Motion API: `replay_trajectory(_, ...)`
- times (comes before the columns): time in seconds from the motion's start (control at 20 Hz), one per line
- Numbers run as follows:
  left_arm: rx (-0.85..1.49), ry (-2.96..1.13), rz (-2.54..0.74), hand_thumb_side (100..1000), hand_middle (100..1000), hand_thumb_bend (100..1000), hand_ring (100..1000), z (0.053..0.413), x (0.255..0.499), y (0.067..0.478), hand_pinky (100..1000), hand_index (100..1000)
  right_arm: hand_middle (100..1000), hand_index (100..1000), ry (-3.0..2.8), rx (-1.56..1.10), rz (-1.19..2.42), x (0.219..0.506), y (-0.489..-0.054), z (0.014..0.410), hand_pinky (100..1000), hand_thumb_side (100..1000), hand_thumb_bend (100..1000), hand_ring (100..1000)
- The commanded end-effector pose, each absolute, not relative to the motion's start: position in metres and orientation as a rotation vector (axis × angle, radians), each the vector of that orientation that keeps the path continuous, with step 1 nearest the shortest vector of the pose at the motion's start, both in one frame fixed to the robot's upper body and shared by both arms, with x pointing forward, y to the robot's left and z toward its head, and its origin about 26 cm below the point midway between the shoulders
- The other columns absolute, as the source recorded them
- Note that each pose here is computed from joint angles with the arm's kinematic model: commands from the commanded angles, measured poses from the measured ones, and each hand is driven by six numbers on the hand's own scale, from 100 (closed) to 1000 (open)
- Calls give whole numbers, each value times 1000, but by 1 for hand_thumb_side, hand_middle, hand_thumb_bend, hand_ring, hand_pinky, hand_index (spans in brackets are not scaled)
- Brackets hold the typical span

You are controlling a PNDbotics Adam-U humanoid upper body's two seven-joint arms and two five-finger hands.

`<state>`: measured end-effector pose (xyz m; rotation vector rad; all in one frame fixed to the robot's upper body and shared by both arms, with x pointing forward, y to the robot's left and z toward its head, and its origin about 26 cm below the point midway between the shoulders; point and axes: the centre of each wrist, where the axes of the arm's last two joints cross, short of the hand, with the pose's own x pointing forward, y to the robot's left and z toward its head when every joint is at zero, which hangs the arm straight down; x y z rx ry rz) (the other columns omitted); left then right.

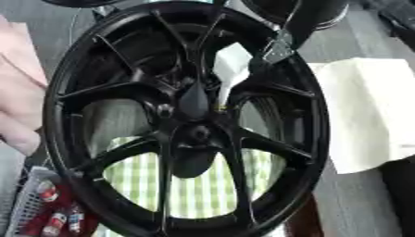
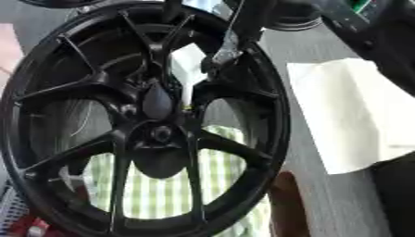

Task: Pull the pin out of the wheel hub.

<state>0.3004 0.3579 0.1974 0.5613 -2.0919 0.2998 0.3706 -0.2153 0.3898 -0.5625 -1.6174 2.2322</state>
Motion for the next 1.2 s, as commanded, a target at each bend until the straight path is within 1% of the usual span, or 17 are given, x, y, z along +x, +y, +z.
replay_trajectory(0.05, 592, -2114, 281, 661, 690, 443, 744, 207, 298, 364, 726, 693, 732, 805, -1595, -543, 2257, 362, -215, 403, 888, 335, 529, 830)
replay_trajectory(0.4, 587, -2114, 291, 662, 688, 443, 743, 207, 298, 363, 726, 693, 727, 803, -1496, -441, 2305, 357, -208, 395, 884, 339, 515, 823)
replay_trajectory(1.2, 579, -2112, 301, 664, 689, 442, 742, 205, 298, 362, 726, 692, 721, 801, -1495, -450, 2288, 360, -203, 394, 879, 331, 516, 818)
